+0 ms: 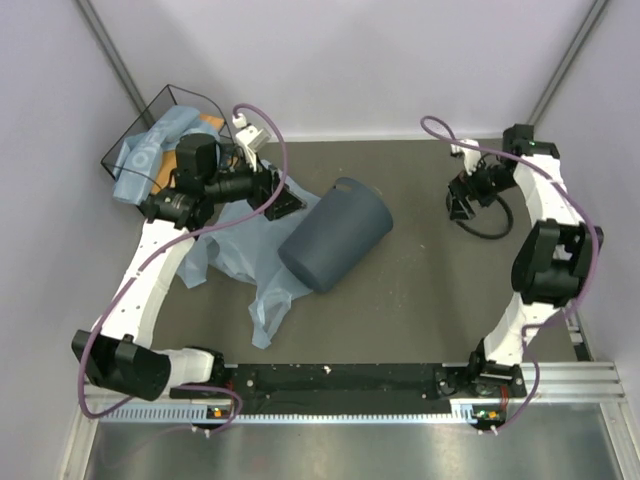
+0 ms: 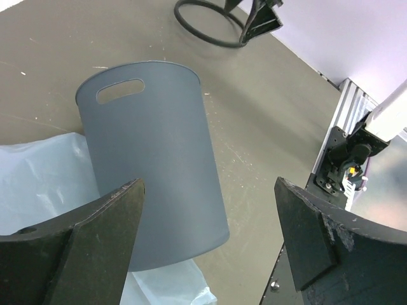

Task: Put the trash bags into the trash bin

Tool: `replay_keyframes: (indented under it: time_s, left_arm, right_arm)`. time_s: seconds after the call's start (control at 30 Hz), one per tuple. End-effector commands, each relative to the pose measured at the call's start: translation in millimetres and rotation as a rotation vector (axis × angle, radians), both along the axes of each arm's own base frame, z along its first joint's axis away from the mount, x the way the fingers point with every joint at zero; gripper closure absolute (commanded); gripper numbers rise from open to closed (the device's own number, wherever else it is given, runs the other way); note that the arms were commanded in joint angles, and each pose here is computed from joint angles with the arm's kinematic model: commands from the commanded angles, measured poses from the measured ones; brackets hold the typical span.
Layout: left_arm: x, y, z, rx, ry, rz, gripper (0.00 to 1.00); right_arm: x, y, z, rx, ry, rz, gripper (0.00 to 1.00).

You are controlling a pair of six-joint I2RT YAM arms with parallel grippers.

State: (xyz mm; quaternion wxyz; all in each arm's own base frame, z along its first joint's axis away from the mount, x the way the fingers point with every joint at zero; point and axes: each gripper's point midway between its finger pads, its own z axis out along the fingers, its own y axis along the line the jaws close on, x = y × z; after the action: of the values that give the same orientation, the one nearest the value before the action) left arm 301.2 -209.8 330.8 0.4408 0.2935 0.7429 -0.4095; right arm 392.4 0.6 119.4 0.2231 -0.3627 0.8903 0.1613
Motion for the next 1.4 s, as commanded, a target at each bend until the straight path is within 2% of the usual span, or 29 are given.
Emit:
replay_keyframes:
  time_s: [0.0,0.13,0.23,0.5,0.63,0.87,0.9,0.93,1.0,1.03,1.1,1.13,1.2,1.23,1.37]
  left_arm:
    - [-20.6,0.3,16.0,-0.031,-0.057,-0.068,0.11]
    - [-22.0,3.1,12.6,-0.006,-0.081,-0.065,0.1]
    - [-23.7,4.5,11.1,0.0,-0.079,-0.062,0.1]
    - [-22.4,5.1,1.4,0.01,-0.048,-0.056,0.09]
    - [-20.1,5.1,-6.7,0.016,-0.028,-0.052,0.09]
    - [-20.0,7.0,-20.0,0.033,0.007,-0.044,0.09]
    - [-19.5,7.3,-22.4,0.038,0.013,-0.042,0.09]
    - [-19.4,7.5,-23.1,0.039,0.014,-0.041,0.09]
    - [-18.6,7.2,-23.2,0.037,0.017,-0.04,0.09]
    - [-17.8,7.7,-23.8,0.038,0.018,-0.037,0.09]
    - [-17.5,8.0,-24.7,0.038,0.023,-0.036,0.09]
    - [-18.9,8.4,-24.7,0.034,0.025,-0.04,0.09]
    - [-20.6,8.6,-25.3,0.035,0.019,-0.048,0.09]
    - [-22.6,8.9,-26.4,0.036,0.024,-0.05,0.09]
    - [-29.8,10.8,-22.2,0.033,0.009,-0.061,0.09]
  right_arm:
    - [-9.8,87.9,118.5,0.226,-0.296,0.21,0.01]
    - [-32.8,156.7,148.6,0.396,-0.321,0.411,0.01]
    - [-38.1,185.7,146.6,0.435,-0.299,0.487,0.01]
    - [-12.4,213.4,128.9,0.574,-0.159,0.468,0.01]
    - [-3.1,226.6,100.1,0.669,-0.023,0.443,0.02]
    - [-16.8,250.3,85.6,0.809,0.124,0.457,0.07]
    - [-23.5,254.2,84.9,0.849,0.163,0.457,0.11]
    - [-26.0,254.8,84.8,0.866,0.181,0.452,0.23]
    - [-30.7,256.6,86.2,0.903,0.227,0.438,0.39]
    - [-31.4,256.0,87.2,0.905,0.236,0.43,0.55]
    - [-39.7,253.2,98.4,0.912,0.247,0.421,0.67]
    - [-43.4,250.7,105.6,0.916,0.241,0.419,0.84]
    - [-58.7,244.7,131.8,0.922,0.21,0.426,0.92]
    - [-66.7,240.5,141.5,0.92,0.216,0.414,1.0]
    - [-111.6,227.0,188.4,0.873,0.156,0.425,1.0]
